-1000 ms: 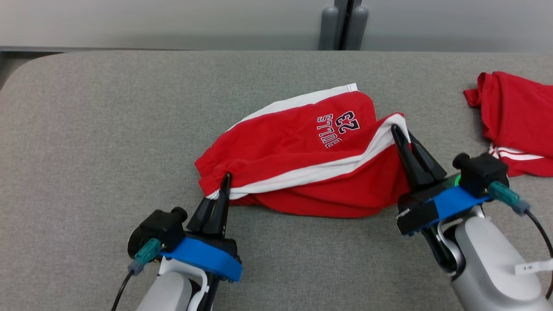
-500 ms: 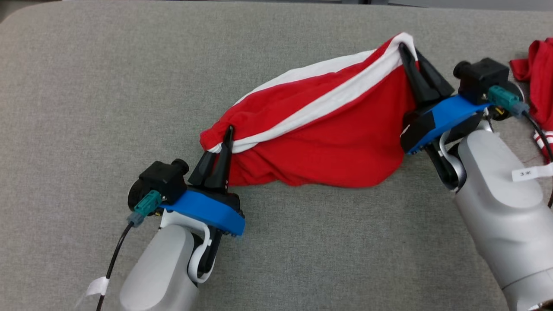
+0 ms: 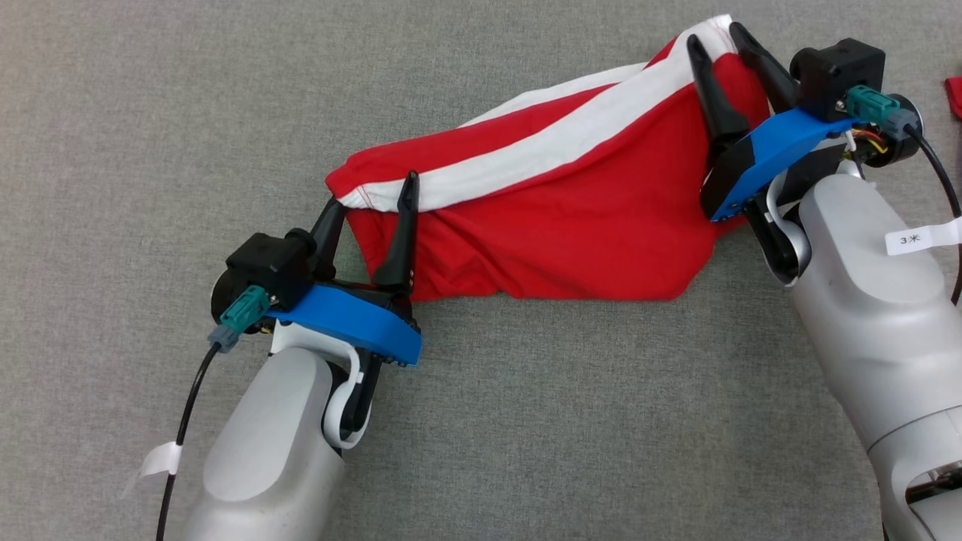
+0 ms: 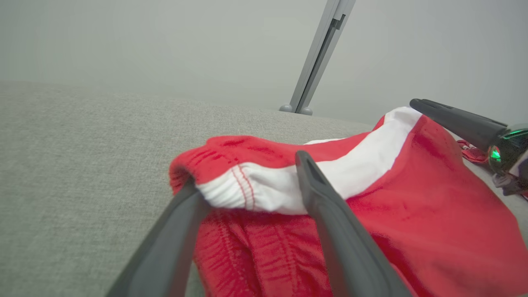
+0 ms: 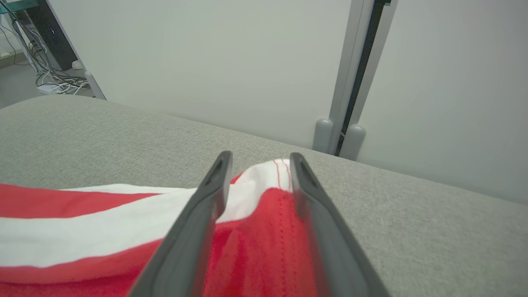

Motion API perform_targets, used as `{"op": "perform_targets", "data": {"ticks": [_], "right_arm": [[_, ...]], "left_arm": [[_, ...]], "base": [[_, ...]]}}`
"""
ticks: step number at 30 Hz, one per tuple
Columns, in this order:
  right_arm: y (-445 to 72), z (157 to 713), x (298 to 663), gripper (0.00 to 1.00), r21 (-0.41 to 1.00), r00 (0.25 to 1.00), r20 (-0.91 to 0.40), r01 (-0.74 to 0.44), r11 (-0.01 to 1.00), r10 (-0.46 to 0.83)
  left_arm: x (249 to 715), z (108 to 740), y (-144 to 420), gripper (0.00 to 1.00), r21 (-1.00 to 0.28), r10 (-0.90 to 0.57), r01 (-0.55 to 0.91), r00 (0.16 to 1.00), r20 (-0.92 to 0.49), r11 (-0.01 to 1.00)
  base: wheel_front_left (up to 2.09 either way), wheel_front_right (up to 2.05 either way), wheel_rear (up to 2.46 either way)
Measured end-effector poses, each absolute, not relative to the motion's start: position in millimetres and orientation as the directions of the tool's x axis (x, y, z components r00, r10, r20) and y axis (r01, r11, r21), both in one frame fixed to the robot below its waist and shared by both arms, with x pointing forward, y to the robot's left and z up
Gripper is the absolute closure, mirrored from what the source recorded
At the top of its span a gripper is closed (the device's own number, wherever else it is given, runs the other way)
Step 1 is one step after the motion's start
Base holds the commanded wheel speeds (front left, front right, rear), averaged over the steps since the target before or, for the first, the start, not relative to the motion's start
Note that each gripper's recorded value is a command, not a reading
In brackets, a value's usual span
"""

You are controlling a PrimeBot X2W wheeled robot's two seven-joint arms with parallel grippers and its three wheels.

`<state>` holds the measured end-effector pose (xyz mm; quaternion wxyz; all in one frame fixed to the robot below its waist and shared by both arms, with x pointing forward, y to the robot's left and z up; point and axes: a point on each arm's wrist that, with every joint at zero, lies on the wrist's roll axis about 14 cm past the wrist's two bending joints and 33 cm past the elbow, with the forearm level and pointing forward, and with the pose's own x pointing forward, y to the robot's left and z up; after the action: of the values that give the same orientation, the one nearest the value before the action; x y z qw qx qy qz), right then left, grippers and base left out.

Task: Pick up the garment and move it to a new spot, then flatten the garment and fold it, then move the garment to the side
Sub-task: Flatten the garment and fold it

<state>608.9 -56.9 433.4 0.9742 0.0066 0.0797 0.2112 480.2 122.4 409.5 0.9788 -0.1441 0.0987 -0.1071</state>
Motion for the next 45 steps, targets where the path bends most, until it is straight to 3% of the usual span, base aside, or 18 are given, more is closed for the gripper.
{"op": "perform_targets", "data": {"ticks": [13, 27, 44, 45], "right_arm": [[-79, 428, 579, 0.00, 0.010, 0.898, -0.211, -0.393, 0.919, 0.386], [-95, 383, 551, 0.00, 0.014, 0.858, -0.384, -0.364, 0.931, 0.341], [-78, 366, 549, 0.00, 0.069, 0.803, -0.481, -0.366, 0.928, 0.352], [-76, 365, 548, 0.04, 0.070, 0.797, -0.487, -0.371, 0.926, 0.356]], "left_arm": [[449, 428, 143, 0.00, -0.276, -0.185, 0.145, 0.974, -0.127, 0.950], [419, 470, 221, 0.00, -0.161, 0.067, -0.068, 0.998, -0.009, 0.985], [391, 475, 255, 0.00, -0.153, 0.218, -0.217, 0.976, -0.007, 0.964], [391, 475, 256, 0.00, -0.154, 0.221, -0.219, 0.975, -0.008, 0.963]], "base": [[0.00, 0.00, 0.00], [0.00, 0.00, 0.00], [0.00, 0.00, 0.00], [0.00, 0.00, 0.00]]}}
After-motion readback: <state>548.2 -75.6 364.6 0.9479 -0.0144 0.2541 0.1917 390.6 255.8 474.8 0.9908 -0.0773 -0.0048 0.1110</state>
